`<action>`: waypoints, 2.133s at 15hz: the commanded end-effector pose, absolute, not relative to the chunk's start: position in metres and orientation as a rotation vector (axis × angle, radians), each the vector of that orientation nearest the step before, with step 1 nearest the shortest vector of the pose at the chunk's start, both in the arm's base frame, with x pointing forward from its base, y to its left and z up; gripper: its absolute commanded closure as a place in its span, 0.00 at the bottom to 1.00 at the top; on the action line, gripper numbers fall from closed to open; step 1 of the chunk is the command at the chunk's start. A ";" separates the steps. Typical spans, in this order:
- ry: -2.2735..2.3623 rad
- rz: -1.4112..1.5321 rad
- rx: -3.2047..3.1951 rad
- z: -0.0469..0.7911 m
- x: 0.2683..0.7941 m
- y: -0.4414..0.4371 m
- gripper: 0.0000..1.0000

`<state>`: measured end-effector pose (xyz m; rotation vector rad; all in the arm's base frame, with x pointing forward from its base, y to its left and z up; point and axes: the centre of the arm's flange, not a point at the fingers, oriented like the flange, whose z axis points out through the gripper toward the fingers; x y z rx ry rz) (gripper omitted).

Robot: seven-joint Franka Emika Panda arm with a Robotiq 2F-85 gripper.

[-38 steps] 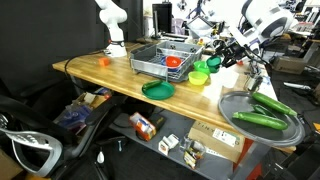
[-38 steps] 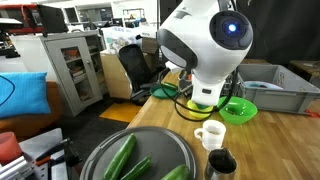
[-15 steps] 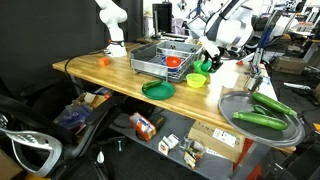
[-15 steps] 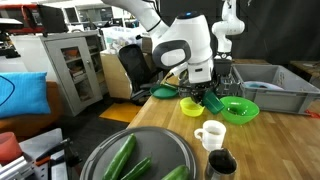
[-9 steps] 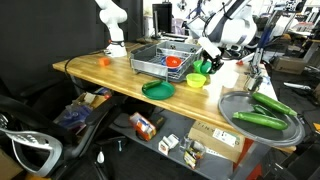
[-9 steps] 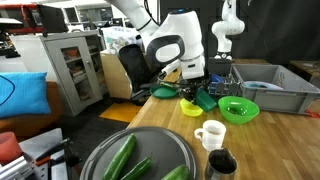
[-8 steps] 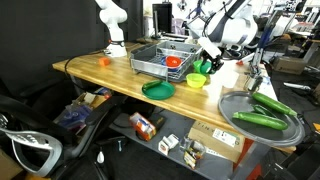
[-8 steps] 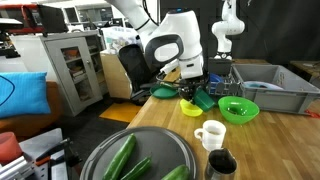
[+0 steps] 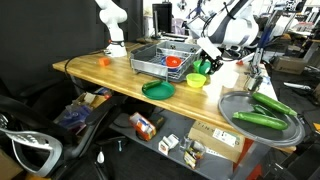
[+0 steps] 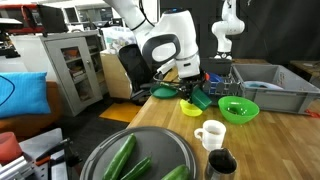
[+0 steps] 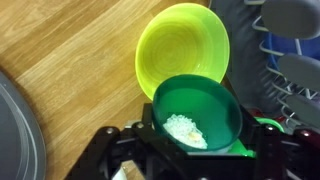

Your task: Pour the contents from the green cup into the yellow bowl

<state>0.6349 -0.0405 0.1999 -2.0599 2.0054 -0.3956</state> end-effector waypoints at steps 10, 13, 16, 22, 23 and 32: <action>1.922 -0.760 -2.231 0.235 0.623 0.012 0.47; 1.942 -0.798 -2.293 0.233 0.615 0.037 0.47; 1.961 -0.833 -2.335 0.229 0.608 0.048 0.47; 1.912 -0.931 -2.427 0.201 0.611 0.061 0.47; 1.902 -0.946 -2.436 0.196 0.615 0.062 0.47; 1.886 -1.063 -2.435 0.180 0.652 0.048 0.47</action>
